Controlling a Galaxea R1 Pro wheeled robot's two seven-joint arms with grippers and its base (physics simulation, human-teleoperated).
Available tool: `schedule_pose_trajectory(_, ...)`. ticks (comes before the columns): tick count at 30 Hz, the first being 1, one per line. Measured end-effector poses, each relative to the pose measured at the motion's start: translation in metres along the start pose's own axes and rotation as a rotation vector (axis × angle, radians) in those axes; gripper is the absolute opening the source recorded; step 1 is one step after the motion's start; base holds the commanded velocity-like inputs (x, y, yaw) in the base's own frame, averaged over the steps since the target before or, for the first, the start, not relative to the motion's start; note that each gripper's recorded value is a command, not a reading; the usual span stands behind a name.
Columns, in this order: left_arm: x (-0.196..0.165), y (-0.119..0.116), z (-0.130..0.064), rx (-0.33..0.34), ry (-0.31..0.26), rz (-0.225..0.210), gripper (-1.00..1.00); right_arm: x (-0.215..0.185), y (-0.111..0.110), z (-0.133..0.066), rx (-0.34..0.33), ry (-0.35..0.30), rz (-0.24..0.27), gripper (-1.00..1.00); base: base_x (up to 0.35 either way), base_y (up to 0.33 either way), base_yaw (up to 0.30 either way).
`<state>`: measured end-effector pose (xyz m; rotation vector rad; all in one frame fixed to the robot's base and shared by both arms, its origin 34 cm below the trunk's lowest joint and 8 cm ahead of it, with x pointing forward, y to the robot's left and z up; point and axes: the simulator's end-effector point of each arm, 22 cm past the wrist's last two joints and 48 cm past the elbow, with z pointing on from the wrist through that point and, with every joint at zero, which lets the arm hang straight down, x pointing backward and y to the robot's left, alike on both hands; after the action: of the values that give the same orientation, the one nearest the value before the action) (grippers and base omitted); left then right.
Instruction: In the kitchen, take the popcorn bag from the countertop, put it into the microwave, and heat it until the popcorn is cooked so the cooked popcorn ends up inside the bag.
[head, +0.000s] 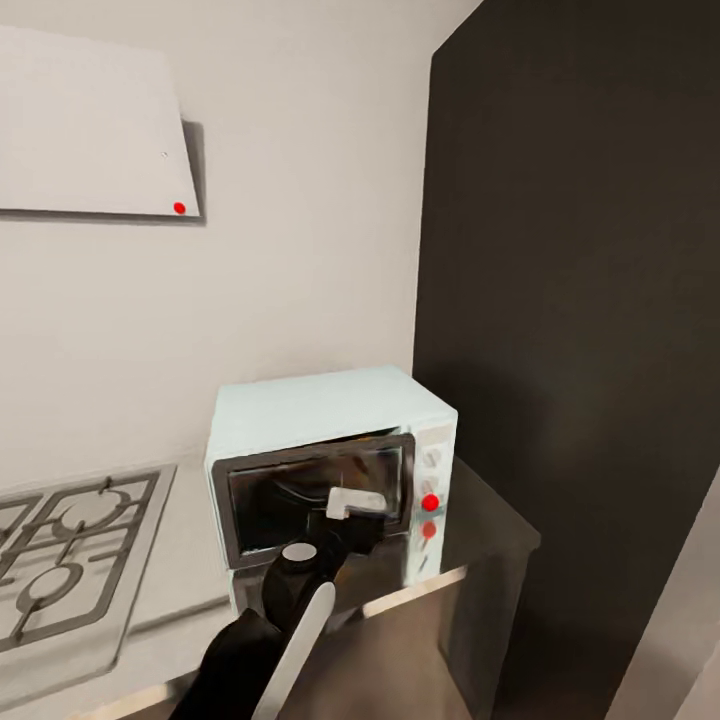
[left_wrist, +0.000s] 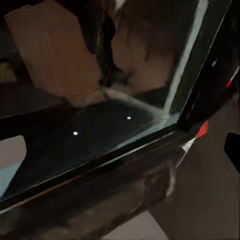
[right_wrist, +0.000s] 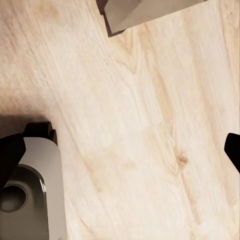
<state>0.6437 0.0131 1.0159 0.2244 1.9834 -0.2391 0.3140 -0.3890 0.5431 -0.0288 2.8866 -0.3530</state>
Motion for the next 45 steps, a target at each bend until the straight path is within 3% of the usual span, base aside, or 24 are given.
schedule_pose_trajectory(7, 0.006, -0.020, -0.003, 0.039, 0.006, 0.025, 1.00, 0.000, 0.000, 0.000, 0.000, 0.000, 0.000, 1.00, 0.180, 0.000, 0.000)
schedule_pose_trajectory(11, -0.001, -0.012, -0.002, 0.034, -0.002, -0.014, 1.00, 0.000, 0.000, 0.000, 0.000, 0.001, -0.001, 1.00, -0.174, 0.096, 0.000)
schedule_pose_trajectory(12, -0.001, -0.008, -0.002, 0.014, -0.003, 0.010, 1.00, 0.000, 0.000, 0.000, 0.000, 0.001, -0.001, 1.00, -0.275, 0.149, 0.000)
schedule_pose_trajectory(15, 0.002, -0.029, -0.005, 0.052, -0.002, 0.045, 1.00, 0.000, 0.000, 0.000, 0.000, 0.002, -0.002, 1.00, -0.283, 0.153, 0.000)
schedule_pose_trajectory(25, 0.004, -0.033, -0.006, 0.060, 0.001, 0.052, 1.00, 0.000, 0.000, 0.000, 0.001, 0.001, -0.002, 1.00, -0.259, 0.140, 0.000)
schedule_pose_trajectory(29, 0.019, -0.015, 0.000, 0.029, 0.025, 0.030, 1.00, -0.007, 0.013, -0.001, -0.015, -0.023, -0.015, 1.00, 0.000, 0.000, 0.000)
schedule_pose_trajectory(34, 0.025, 0.002, 0.006, -0.006, 0.054, 0.058, 1.00, -0.004, 0.008, 0.000, -0.010, -0.012, -0.019, 1.00, 0.000, 0.000, 0.000)
schedule_pose_trajectory(40, 0.014, 0.022, 0.007, -0.043, 0.057, 0.081, 1.00, -0.004, 0.008, 0.000, -0.010, -0.011, -0.020, 1.00, -0.179, 0.000, 0.000)
schedule_pose_trajectory(45, -0.003, 0.023, 0.004, -0.051, 0.043, 0.083, 1.00, -0.004, 0.008, 0.000, -0.010, -0.011, -0.020, 1.00, -0.339, 0.000, 0.000)
